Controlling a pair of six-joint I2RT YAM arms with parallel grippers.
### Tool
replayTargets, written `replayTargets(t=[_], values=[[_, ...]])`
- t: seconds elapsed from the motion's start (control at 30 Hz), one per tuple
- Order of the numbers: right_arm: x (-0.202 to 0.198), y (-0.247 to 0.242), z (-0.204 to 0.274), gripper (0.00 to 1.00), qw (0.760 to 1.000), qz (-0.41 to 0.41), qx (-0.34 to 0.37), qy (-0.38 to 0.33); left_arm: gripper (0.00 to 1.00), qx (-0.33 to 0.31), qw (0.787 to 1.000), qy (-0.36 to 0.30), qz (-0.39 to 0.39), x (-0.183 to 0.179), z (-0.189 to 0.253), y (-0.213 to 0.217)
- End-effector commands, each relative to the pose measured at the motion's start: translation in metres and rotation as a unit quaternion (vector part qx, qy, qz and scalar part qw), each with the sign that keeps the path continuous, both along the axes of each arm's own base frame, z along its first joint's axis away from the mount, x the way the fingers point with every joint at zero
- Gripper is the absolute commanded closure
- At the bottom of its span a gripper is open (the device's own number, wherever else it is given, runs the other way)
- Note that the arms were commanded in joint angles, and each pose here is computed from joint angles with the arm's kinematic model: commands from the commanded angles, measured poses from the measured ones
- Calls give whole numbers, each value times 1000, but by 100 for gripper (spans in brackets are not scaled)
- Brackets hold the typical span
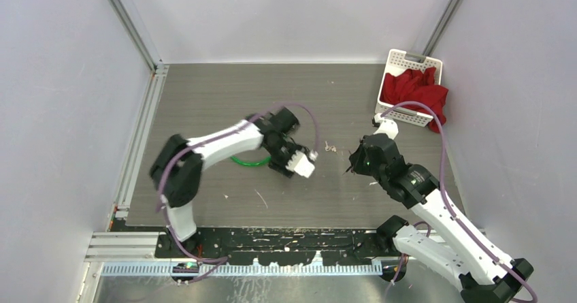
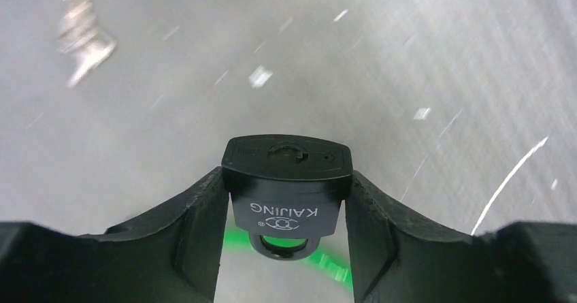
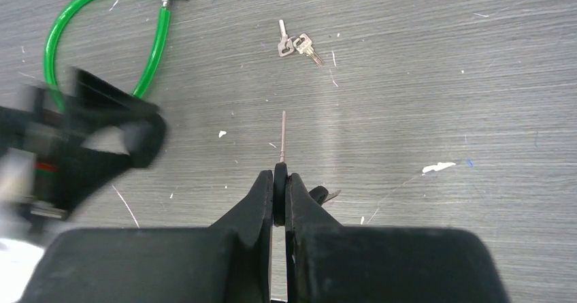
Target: Unlock with the key
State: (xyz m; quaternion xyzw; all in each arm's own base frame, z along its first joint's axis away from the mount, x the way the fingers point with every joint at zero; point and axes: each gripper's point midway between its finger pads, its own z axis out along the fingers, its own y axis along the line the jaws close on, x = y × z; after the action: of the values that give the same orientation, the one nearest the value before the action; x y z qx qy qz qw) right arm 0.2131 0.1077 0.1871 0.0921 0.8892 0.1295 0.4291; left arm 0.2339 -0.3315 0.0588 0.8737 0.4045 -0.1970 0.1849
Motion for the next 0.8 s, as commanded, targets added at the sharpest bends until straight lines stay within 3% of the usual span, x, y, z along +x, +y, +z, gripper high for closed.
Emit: replayTargets(t=[0.0, 0.07, 0.17, 0.3, 0.37, 0.53, 0.77], values=[[18, 17, 27, 99, 999, 22, 25, -43, 100, -202, 968, -142, 50, 57, 149, 23], [23, 27, 31, 99, 997, 41, 39, -54, 100, -293, 932, -201, 67, 68, 195, 34], [25, 46, 36, 99, 992, 84, 67, -71, 100, -426, 844, -320, 62, 60, 260, 48], [27, 65, 35, 99, 986, 129, 80, -70, 100, -509, 768, -389, 11, 24, 300, 59], [25, 71, 38, 99, 982, 148, 87, -74, 100, -539, 742, -398, 2, 9, 315, 64], [19, 80, 52, 99, 971, 190, 102, -102, 100, -559, 724, -404, -6, -11, 331, 73], [13, 89, 58, 99, 961, 228, 105, -114, 100, -561, 726, -396, -19, -21, 333, 74]])
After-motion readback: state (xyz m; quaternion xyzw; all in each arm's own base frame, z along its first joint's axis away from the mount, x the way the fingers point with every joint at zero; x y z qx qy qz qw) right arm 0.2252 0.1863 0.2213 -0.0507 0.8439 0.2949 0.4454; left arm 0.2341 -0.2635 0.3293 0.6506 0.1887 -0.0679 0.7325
